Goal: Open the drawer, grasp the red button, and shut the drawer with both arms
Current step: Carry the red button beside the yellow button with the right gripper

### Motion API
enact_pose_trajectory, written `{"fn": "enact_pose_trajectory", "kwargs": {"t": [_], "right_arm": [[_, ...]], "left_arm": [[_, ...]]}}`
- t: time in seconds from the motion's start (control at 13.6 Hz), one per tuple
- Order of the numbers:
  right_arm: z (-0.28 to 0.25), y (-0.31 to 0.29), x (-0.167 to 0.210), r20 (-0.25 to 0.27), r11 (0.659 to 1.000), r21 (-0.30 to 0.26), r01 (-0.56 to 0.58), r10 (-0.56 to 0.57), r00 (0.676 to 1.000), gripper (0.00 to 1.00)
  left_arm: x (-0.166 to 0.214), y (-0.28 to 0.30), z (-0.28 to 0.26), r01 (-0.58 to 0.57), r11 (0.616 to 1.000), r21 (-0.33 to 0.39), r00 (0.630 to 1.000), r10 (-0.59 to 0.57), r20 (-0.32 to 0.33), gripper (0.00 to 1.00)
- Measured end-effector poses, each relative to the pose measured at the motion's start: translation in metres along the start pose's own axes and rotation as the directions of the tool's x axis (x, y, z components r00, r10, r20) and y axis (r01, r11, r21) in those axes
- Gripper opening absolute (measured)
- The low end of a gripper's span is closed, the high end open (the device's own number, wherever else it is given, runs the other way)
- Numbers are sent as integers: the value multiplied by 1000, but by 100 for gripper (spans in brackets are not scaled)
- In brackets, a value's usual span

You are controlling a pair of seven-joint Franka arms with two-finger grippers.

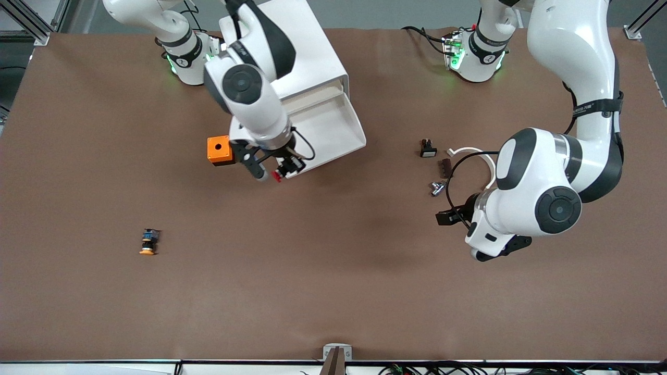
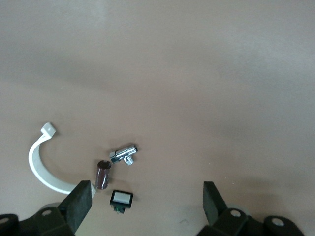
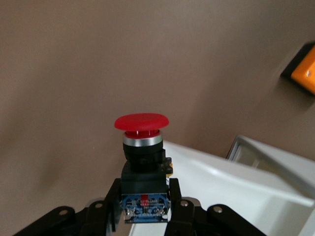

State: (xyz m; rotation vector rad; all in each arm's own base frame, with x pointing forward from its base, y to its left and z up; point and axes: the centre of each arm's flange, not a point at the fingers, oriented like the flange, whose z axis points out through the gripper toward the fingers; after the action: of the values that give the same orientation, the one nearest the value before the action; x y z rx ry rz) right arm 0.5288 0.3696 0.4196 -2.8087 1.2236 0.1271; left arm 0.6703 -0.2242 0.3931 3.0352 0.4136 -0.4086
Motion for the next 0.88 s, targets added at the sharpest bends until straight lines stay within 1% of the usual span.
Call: {"fn": "enact_pose_trajectory", "kwargs": {"t": [0.15,0.22,0.37,0.52,0.66,0.88], "right_arm": [[-14,9,55,0,995,5,101,-101,995,41],[-18,16,83,-3,983,10,181,-181,983,41],[-23,34,138,-9,941,15,338,-338,941,41],[-18,53,187,-7,891,12,454,-454,891,41],[-1,68,233,-14,844,12,537,-537,844,41],[42,84,288,-26,798,10,602,-602,798,41]], "left_arm": [[-3,16,23,-30,999,-21,999,30,-17,100],[-8,28,36,-49,998,-28,999,48,-26,100],[-25,56,55,-93,995,-30,995,92,-42,100],[-51,89,69,-120,993,-21,992,119,-49,100],[-80,124,91,-116,993,-8,992,116,-49,100],[-114,165,125,-60,998,5,997,60,-51,100]]}}
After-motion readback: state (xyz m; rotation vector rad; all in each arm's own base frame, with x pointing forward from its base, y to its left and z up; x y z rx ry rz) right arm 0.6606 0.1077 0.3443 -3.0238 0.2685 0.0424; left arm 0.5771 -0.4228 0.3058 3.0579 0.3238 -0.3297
